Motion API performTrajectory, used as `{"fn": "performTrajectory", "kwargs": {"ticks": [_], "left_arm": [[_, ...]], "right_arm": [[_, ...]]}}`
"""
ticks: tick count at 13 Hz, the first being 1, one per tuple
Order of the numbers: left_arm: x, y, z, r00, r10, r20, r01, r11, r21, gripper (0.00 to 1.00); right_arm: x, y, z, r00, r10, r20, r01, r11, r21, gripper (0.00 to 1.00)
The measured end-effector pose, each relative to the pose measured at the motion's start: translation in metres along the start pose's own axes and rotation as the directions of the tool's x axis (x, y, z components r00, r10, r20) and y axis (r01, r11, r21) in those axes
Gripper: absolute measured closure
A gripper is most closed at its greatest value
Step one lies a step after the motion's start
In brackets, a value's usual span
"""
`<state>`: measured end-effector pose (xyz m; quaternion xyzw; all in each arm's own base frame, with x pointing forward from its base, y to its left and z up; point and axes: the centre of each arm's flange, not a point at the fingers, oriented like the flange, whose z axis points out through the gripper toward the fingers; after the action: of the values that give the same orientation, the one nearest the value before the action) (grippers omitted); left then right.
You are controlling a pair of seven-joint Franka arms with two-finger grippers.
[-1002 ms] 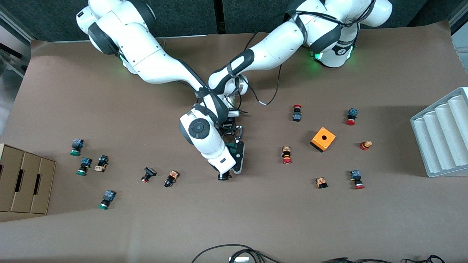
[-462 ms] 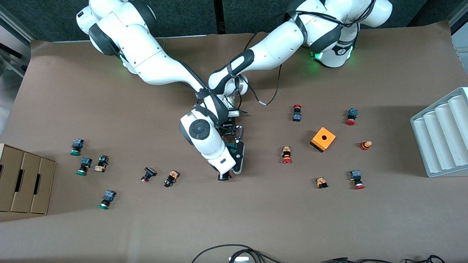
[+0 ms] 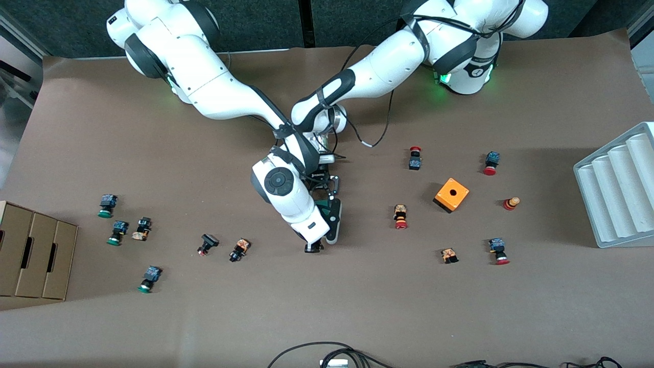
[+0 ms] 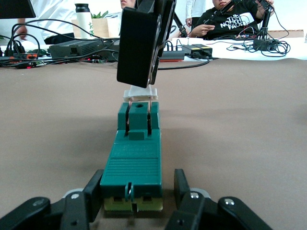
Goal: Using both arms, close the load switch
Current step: 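Press the white lever down onto the pins with the right gripper, then open the right gripper and release the seated white lever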
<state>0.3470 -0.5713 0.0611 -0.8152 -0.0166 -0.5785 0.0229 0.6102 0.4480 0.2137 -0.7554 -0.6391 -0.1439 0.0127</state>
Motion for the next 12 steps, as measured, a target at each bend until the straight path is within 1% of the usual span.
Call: {"fn": "performTrajectory", "kwargs": {"ticks": [3, 4, 6, 7, 8, 9, 12], "left_arm": [[0.0, 0.0, 0.0, 1.0, 0.0, 0.0, 0.0, 1.0, 0.0, 0.35], [0.0, 0.0, 0.0, 1.0, 0.0, 0.0, 0.0, 1.0, 0.0, 0.35], [0.0, 0.0, 0.0, 1.0, 0.0, 0.0, 0.0, 1.0, 0.0, 0.35], [0.0, 0.0, 0.0, 1.0, 0.0, 0.0, 0.0, 1.0, 0.0, 0.35], [0.0, 0.0, 0.0, 1.0, 0.0, 0.0, 0.0, 1.0, 0.0, 0.35], [0.0, 0.0, 0.0, 1.0, 0.0, 0.0, 0.0, 1.0, 0.0, 0.35], [0.0, 0.0, 0.0, 1.0, 0.0, 0.0, 0.0, 1.0, 0.0, 0.35]], "right_arm": [[0.002, 0.002, -0.002, 1.0, 0.001, -0.005, -0.001, 1.0, -0.005, 0.56], [0.002, 0.002, -0.003, 1.0, 0.001, -0.006, -0.001, 1.0, -0.006, 0.52], [0.002, 0.003, -0.004, 1.0, 0.001, -0.007, -0.001, 1.0, -0.008, 0.52], [0.003, 0.004, -0.005, 1.0, 0.001, -0.009, -0.001, 1.0, -0.01, 0.48], [0.004, 0.005, -0.008, 1.0, 0.001, -0.013, -0.001, 1.0, -0.013, 0.48], [0.006, 0.006, -0.011, 1.0, 0.001, -0.017, -0.001, 1.0, -0.017, 0.4], [0.009, 0.008, -0.02, 1.0, 0.0, -0.021, -0.001, 1.0, -0.021, 0.11]]}}
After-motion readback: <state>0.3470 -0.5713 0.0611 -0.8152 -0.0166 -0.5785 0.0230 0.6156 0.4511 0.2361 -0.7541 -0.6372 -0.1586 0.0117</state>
